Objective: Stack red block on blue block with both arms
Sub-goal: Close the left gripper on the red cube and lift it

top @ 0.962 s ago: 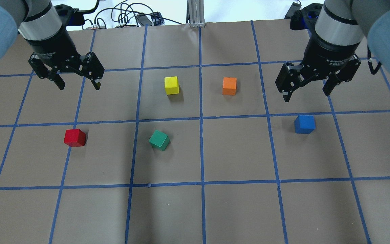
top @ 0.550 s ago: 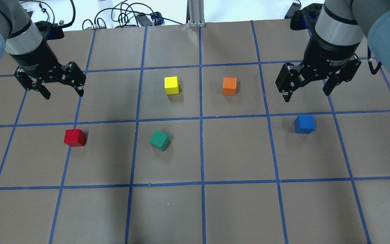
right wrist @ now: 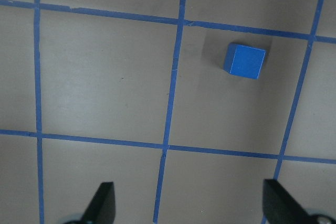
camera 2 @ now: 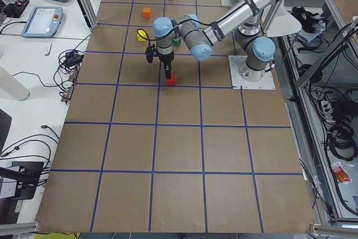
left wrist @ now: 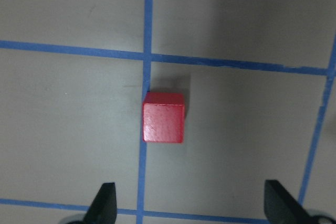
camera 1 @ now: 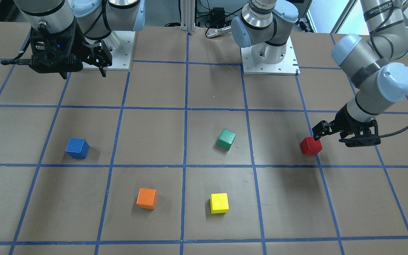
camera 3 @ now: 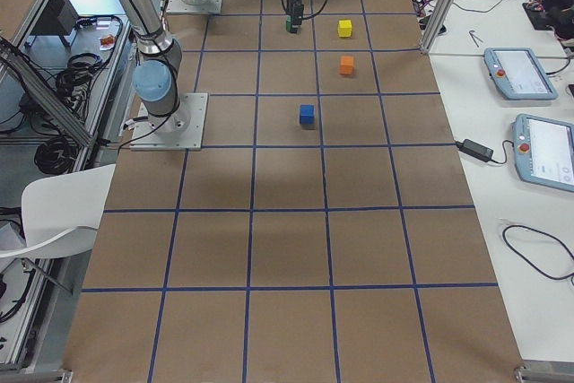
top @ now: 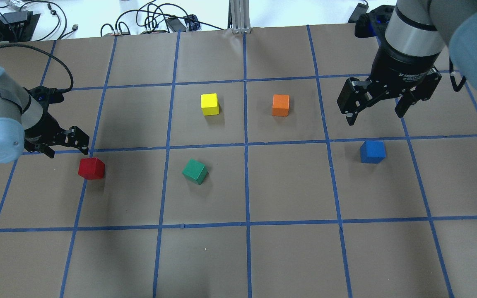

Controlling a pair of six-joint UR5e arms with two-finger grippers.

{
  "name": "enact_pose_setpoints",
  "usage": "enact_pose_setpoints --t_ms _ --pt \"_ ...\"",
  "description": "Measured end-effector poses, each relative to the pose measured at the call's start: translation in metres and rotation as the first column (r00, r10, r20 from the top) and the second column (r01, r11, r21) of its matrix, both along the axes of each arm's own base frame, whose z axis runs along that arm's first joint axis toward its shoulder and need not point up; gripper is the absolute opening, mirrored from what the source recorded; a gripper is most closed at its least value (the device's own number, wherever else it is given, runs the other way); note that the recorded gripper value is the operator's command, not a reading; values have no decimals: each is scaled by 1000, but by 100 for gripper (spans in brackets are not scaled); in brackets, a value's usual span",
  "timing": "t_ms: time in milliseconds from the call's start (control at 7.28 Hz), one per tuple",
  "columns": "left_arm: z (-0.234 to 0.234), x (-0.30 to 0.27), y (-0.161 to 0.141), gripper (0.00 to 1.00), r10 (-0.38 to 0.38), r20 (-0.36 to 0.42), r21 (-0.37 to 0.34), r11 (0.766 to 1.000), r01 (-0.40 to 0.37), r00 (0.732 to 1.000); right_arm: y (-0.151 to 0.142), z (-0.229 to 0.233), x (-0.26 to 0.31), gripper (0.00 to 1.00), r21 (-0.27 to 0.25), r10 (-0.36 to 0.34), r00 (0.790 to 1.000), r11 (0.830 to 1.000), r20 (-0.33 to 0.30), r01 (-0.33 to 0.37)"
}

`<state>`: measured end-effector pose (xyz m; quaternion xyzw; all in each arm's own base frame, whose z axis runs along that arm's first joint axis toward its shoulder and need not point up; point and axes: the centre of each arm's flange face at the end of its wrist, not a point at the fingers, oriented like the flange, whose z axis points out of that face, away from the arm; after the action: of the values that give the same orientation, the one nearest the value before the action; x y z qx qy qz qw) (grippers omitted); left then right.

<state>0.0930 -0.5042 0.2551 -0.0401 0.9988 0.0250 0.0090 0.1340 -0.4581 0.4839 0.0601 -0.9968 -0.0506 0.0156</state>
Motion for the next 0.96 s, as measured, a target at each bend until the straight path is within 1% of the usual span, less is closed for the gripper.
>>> enact_pose_setpoints --t_ms 412,550,687,824,962 --pt "-38 1 -2 100 -28 -17 23 999 28 999 0 0 0 100 -1 -1 1000 1000 -2 1" --pt "-44 0 -2 97 -33 -23 31 999 33 999 -1 0 0 100 -1 -1 1000 1000 -3 1" --pt "-48 -1 -2 88 -35 -28 38 999 37 999 -1 0 -1 100 -2 -2 1000 1000 -3 2" --pt "-51 -1 -2 71 -37 -33 45 998 39 999 -1 0 -1 100 -2 -5 1000 1000 -4 5" --pt "-55 -2 -2 32 -38 -39 53 998 40 999 -1 1 -1 100 -4 -11 1000 1000 -5 11"
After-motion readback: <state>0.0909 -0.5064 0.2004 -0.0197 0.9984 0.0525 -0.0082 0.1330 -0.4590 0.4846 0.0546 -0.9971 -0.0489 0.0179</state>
